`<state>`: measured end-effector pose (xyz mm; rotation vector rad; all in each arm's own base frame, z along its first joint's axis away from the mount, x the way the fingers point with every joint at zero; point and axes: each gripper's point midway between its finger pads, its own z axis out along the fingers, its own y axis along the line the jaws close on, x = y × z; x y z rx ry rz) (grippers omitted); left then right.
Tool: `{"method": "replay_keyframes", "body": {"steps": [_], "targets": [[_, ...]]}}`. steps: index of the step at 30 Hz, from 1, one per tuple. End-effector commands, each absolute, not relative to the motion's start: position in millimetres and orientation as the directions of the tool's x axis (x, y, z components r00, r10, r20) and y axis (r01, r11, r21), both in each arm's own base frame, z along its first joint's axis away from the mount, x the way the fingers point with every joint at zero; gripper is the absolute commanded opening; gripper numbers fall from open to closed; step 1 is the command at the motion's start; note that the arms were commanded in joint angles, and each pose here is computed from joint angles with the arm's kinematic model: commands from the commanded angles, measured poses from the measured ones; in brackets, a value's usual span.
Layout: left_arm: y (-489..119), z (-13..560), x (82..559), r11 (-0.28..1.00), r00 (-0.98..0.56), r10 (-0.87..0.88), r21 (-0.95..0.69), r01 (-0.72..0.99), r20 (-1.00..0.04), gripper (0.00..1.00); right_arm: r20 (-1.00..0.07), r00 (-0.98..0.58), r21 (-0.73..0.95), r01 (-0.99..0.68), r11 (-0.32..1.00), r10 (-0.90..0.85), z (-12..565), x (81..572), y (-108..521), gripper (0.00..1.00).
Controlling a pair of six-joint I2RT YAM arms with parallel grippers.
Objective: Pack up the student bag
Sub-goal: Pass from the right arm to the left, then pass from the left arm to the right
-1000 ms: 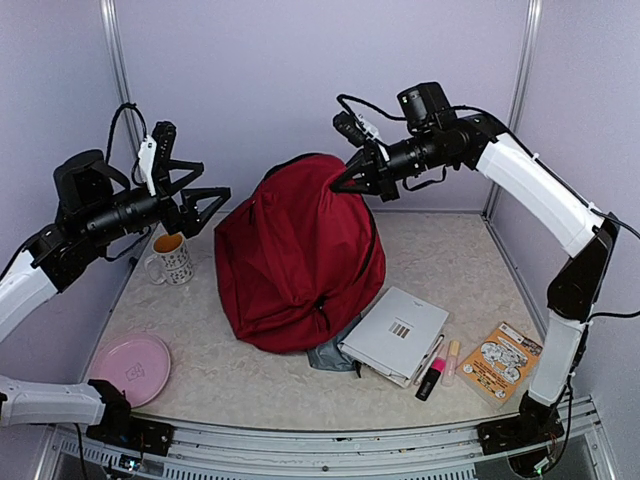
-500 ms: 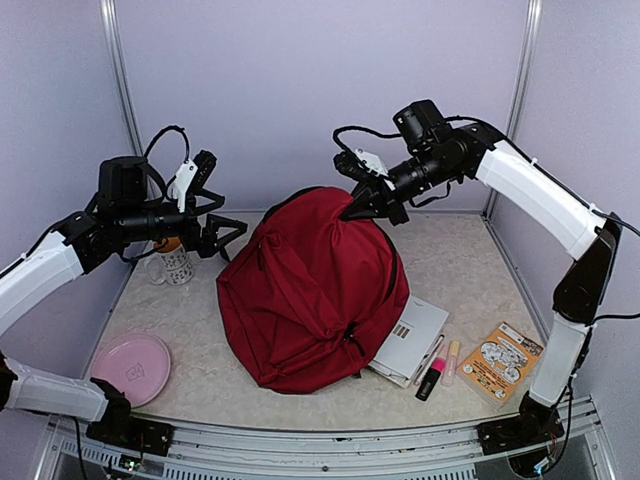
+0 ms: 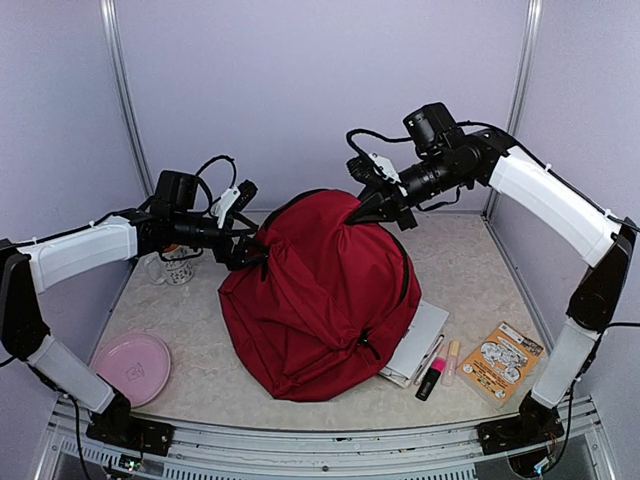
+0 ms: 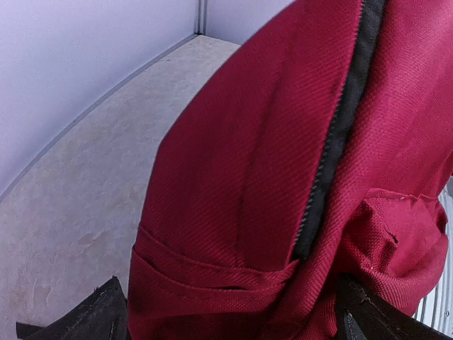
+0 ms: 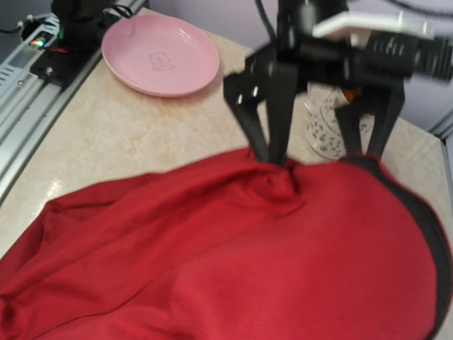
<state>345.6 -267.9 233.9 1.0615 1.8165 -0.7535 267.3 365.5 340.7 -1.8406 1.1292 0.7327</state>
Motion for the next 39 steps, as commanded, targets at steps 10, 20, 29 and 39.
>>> {"method": "replay_keyframes", "body": {"steps": [10, 20, 29, 39], "targets": [[-320.6, 257.2, 300.2, 0.199, -0.075, 0.265, -0.022, 0.980, -0.961, 0.26, -0.799, 0.579, -0.550, -0.813, -0.193, -0.161, 398.8, 247.4, 369.7, 0.00], [-249.7, 305.3, 313.2, 0.508, -0.083, 0.045, -0.049, 0.860, -0.996, 0.00, -0.967, 0.201, -0.232, -0.950, 0.211, -0.159, 412.7, 332.3, 340.2, 0.80], [-216.3, 298.4, 311.7, 0.587, -0.066, 0.045, -0.027, 0.809, -0.997, 0.00, -0.982, -0.181, 0.162, -0.955, 0.249, -0.057, 317.0, 321.5, 266.8, 1.00], [-205.1, 298.7, 324.6, 0.652, -0.084, 0.044, -0.035, 0.758, -0.995, 0.00, -0.942, -0.320, 0.296, -0.934, 0.200, -0.101, 229.7, 247.1, 264.1, 1.00]]}}
